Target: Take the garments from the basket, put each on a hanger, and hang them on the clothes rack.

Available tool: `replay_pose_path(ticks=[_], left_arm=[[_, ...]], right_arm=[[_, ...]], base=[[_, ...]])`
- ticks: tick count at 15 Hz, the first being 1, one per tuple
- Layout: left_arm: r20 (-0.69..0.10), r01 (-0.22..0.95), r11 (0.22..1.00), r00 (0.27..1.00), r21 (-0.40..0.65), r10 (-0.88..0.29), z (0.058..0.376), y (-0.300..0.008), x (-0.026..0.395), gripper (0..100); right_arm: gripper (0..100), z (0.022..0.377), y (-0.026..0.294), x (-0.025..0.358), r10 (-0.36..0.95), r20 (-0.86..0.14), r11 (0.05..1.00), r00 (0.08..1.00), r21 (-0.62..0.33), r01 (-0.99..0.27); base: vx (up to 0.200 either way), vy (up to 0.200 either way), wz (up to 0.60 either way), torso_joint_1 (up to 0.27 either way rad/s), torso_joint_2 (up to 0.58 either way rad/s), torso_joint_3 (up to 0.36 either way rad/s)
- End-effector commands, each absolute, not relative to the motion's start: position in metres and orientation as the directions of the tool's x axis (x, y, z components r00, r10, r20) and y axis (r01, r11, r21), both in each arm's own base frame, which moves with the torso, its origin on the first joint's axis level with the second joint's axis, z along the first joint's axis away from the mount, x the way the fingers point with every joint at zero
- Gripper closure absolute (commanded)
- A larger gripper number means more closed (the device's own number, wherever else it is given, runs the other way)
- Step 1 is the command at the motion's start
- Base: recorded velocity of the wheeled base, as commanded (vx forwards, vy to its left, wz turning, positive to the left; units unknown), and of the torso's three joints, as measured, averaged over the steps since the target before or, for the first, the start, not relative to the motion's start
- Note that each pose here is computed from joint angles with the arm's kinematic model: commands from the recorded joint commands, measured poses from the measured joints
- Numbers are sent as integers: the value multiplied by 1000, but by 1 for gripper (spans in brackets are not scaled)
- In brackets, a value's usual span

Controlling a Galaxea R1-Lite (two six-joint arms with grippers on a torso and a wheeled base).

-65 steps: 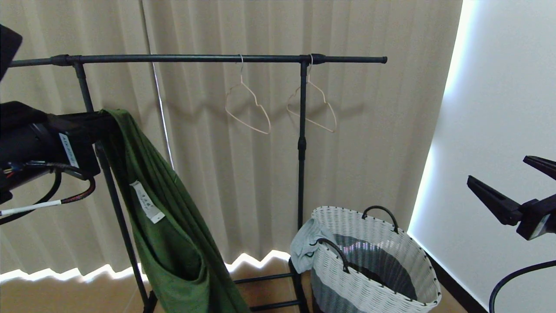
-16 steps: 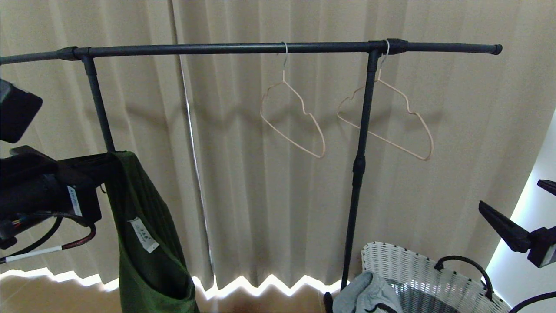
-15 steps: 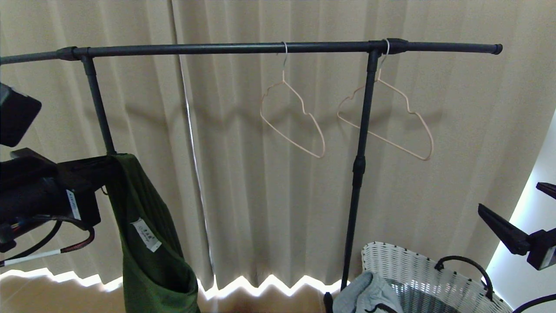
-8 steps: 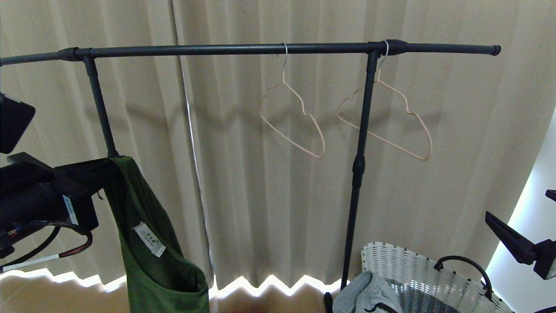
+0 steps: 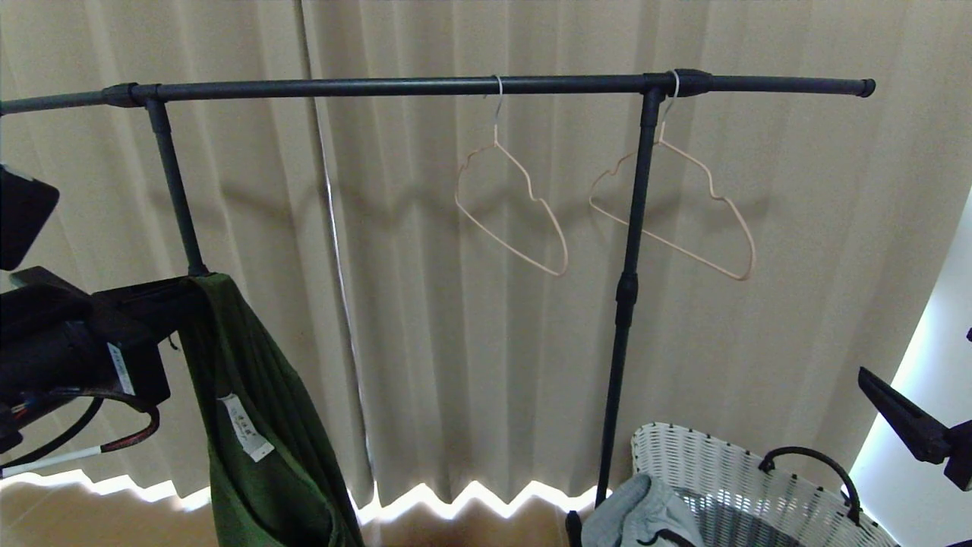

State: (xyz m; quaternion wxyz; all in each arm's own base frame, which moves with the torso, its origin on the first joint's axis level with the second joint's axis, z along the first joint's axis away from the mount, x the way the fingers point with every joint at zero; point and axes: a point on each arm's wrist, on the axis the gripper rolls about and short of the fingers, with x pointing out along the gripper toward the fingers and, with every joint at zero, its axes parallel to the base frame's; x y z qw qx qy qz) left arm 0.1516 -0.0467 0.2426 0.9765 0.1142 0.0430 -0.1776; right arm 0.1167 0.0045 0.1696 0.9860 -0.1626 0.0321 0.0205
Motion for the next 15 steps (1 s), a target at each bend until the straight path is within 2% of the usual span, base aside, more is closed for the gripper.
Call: replay_pose_path(ticks=[1, 6, 15], left_arm=[[-127, 358, 911, 933, 208, -337, 242, -47, 152, 100], [-134, 359, 910, 932, 207, -337, 240, -47, 152, 100], [-140, 353, 912, 934, 206, -330, 238, -45, 152, 100]], right_arm=[[0, 169, 5, 117, 31, -71, 946, 997, -319, -52], [0, 170, 5, 117, 31, -69, 946, 997, -321, -51], [0, 171, 5, 117, 31, -66, 946, 997, -321, -50]], base=[[0, 0, 0, 0, 0, 0], [0, 0, 0, 90, -267, -172], [0, 0, 0, 188, -466, -280]])
